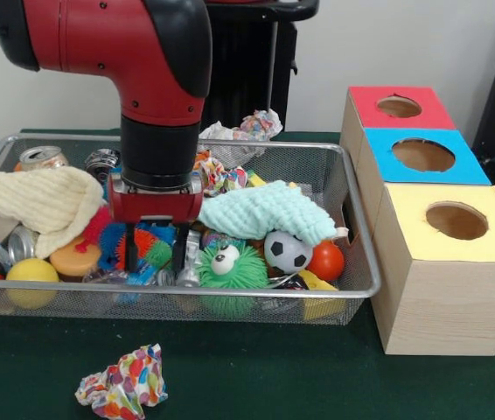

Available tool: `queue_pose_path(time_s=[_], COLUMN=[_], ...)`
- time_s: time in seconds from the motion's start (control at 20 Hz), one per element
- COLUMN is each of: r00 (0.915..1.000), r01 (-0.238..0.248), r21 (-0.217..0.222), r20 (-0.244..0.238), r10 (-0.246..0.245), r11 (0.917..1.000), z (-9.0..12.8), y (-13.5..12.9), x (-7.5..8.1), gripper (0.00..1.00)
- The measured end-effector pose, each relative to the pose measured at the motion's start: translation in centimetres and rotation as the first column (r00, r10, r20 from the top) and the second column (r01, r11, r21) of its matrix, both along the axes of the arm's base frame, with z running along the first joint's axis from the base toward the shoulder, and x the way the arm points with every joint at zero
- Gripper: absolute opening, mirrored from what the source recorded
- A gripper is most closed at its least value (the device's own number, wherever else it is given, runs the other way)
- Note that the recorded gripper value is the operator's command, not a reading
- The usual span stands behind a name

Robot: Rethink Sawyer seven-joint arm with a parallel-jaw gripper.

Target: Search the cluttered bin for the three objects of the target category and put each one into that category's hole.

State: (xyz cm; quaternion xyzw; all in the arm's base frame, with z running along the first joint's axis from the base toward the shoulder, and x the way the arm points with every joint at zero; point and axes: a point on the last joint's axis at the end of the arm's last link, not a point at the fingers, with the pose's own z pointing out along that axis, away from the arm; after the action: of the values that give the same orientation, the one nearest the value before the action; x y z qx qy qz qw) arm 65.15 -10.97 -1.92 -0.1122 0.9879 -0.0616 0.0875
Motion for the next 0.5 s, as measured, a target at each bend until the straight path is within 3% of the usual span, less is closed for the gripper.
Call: queue_pose_path(time_s=[0.5], r00=[0.9989], r01=[0.008], r21=[0.019], r20=[0.046], r10=[-0.009], r11=[0.9998], z=[-1.1], y=[-0.42], x=[0.07], gripper=[1.0])
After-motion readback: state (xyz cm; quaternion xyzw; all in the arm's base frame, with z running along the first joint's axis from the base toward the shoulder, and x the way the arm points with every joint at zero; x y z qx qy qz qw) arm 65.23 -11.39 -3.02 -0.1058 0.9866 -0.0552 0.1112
